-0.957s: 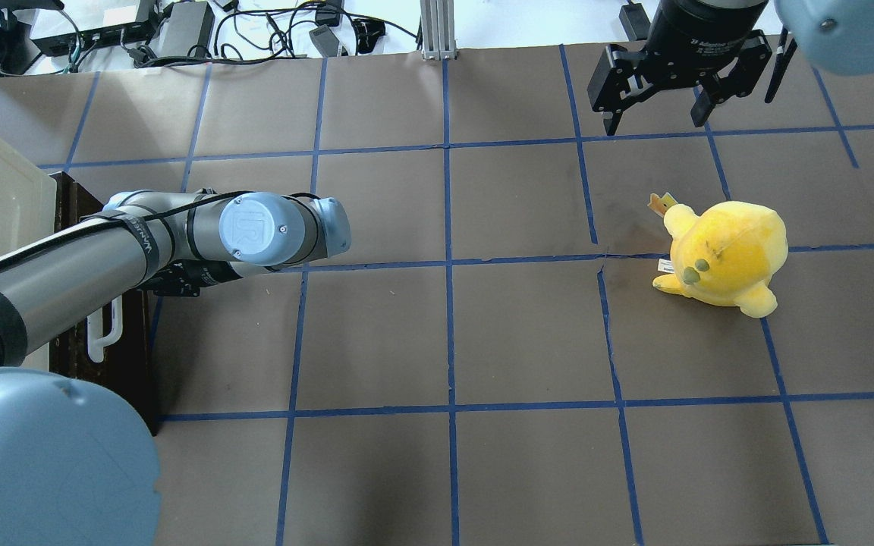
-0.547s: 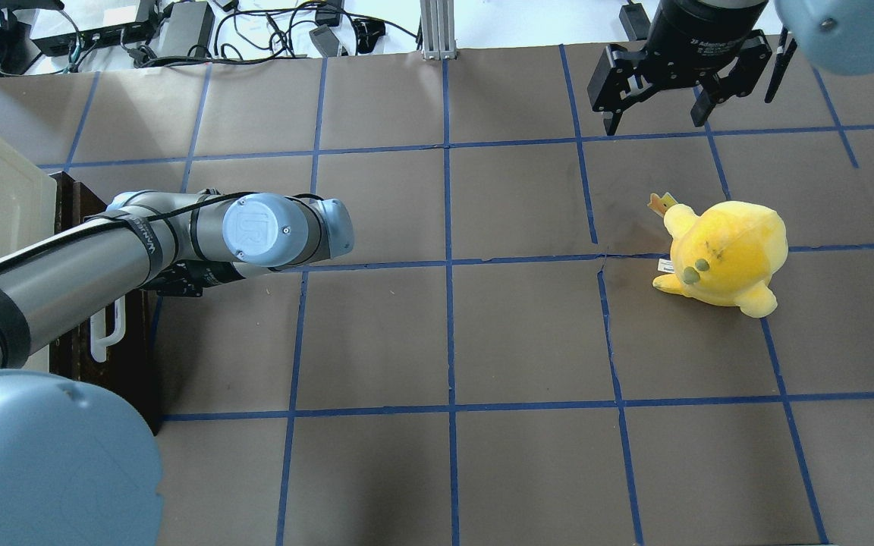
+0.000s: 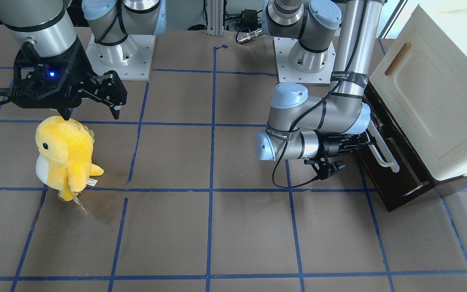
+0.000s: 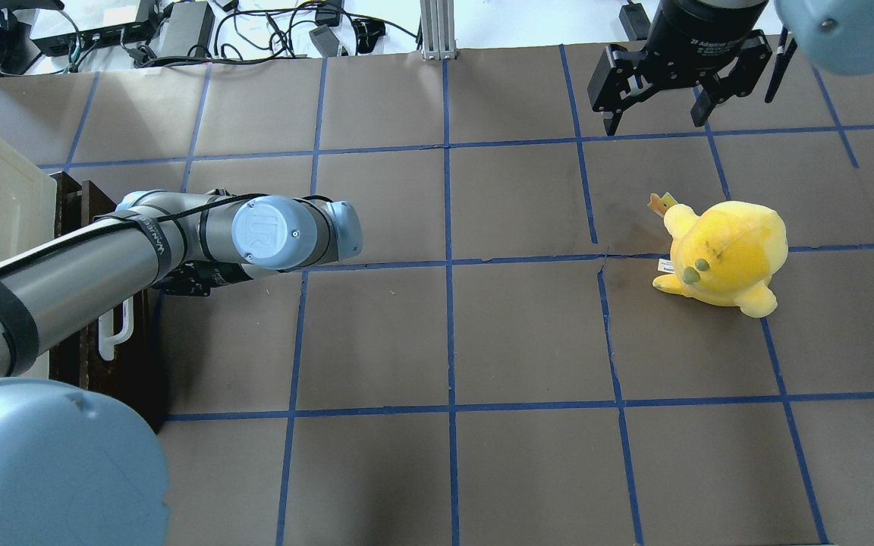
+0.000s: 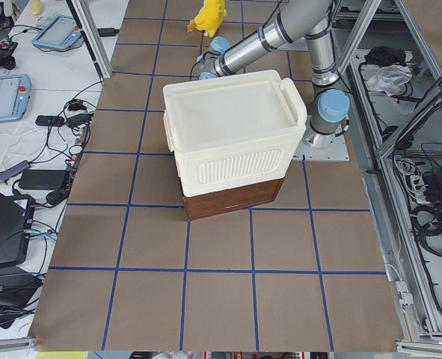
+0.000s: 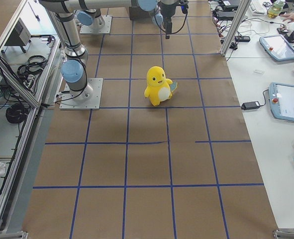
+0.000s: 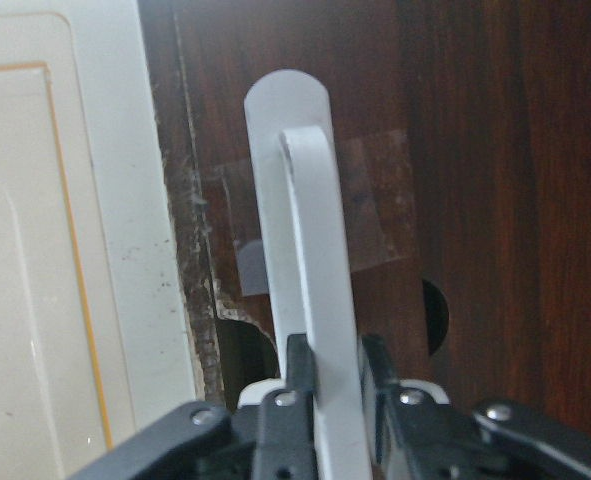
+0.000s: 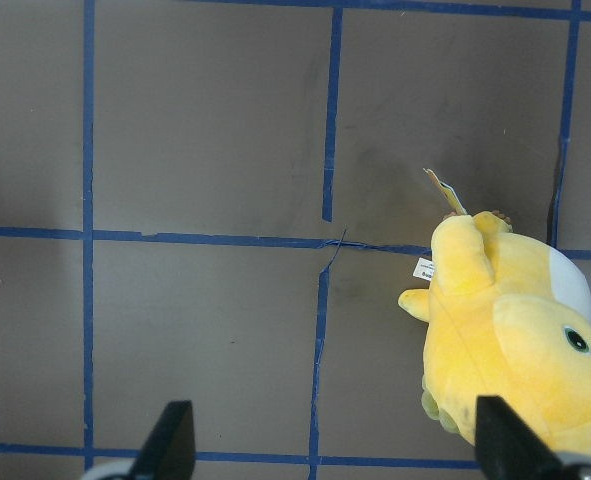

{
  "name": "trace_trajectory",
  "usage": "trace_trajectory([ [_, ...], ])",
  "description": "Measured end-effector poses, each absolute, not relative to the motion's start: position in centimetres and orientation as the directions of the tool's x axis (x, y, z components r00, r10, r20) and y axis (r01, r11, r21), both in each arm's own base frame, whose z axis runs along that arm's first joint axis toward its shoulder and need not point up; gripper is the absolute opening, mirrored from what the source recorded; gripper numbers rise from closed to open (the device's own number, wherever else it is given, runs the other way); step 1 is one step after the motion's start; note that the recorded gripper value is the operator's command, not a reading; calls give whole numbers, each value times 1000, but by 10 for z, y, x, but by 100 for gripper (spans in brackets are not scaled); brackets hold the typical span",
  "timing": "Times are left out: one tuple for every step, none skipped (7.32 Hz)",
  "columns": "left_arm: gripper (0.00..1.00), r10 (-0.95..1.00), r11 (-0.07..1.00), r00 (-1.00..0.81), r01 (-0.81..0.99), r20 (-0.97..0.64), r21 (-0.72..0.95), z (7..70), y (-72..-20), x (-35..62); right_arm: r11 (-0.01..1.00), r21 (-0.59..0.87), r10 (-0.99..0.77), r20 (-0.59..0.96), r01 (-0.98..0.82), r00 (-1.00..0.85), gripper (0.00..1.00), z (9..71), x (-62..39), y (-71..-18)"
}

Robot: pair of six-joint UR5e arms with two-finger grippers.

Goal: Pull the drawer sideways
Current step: 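Pull the gripped handle with the left gripper, sliding the drawer outward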

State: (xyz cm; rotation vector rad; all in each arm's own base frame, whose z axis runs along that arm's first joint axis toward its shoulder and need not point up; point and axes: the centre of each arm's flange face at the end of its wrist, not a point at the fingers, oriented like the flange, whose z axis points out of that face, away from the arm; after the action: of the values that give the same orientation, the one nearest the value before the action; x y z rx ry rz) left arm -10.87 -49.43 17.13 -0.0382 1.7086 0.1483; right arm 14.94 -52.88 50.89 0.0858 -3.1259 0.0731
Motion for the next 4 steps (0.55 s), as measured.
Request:
trace_trajectory([
  [15, 59, 991, -145, -111, -988, 75, 172, -495, -109, 997, -46, -54, 15, -55, -998, 100, 509, 149, -529],
  [16, 58, 991, -147, -113, -987, 75, 173, -495, -109, 997, -46, -55, 15, -55, -998, 100, 509, 149, -529],
  [15, 58, 991, -149, -114, -987, 75, 173, -495, -110, 997, -46, -55, 15, -55, -998, 100, 509, 149, -529],
  [15, 58, 990, -150, -116, -987, 76, 172, -495, -110, 997, -46, -55, 15, -55, -998, 100, 509, 149, -529],
])
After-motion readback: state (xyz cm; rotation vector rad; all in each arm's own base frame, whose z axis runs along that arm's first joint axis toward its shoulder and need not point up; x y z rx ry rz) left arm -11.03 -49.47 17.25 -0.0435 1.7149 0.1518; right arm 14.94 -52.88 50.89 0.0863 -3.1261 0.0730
